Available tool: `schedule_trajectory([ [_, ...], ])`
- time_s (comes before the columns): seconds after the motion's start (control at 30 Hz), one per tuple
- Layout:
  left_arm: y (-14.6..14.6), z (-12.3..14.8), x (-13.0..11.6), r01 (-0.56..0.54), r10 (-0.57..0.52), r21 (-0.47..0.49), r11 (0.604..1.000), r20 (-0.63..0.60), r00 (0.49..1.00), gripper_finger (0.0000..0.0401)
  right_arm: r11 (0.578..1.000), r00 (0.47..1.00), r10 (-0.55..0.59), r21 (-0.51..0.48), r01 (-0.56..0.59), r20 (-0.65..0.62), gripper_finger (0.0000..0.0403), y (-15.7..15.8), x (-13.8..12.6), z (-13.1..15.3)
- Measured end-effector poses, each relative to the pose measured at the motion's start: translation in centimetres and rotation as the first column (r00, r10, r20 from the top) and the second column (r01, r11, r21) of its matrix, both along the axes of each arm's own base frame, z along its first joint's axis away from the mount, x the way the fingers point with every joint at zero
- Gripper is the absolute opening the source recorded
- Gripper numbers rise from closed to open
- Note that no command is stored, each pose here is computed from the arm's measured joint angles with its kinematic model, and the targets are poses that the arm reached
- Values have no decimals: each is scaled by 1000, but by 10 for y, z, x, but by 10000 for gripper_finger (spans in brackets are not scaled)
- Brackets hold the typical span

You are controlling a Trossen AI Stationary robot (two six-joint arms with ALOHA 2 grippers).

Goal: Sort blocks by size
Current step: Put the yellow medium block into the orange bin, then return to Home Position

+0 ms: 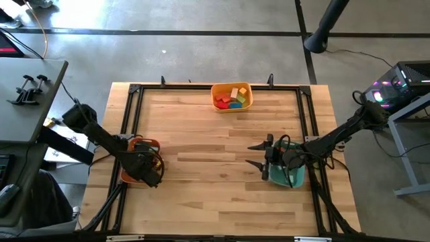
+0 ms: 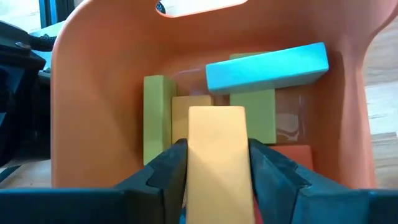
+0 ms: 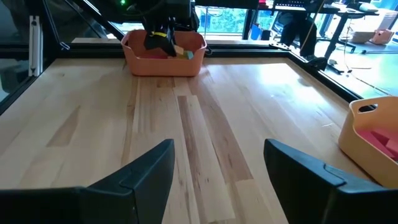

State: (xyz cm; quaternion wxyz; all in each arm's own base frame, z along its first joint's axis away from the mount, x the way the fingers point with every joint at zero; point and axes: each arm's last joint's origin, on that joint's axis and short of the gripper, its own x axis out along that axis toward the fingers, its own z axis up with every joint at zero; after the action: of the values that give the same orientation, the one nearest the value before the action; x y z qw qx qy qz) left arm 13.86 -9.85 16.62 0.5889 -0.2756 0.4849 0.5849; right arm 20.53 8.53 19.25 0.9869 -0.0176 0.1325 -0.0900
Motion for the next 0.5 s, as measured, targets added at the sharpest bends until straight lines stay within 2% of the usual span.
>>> schedule_trajectory([
  [0.23, 1, 0, 0, -13, 12, 23, 1000, 21, 1000, 195, 1000, 1000, 0, -1, 0, -2, 245, 0, 0, 0],
  [0.5, 2, 1, 1, -14, 8, 76, 997, 77, 997, 202, 1000, 1000, 1, -6, -1, -3, 245, 0, 0, 0],
])
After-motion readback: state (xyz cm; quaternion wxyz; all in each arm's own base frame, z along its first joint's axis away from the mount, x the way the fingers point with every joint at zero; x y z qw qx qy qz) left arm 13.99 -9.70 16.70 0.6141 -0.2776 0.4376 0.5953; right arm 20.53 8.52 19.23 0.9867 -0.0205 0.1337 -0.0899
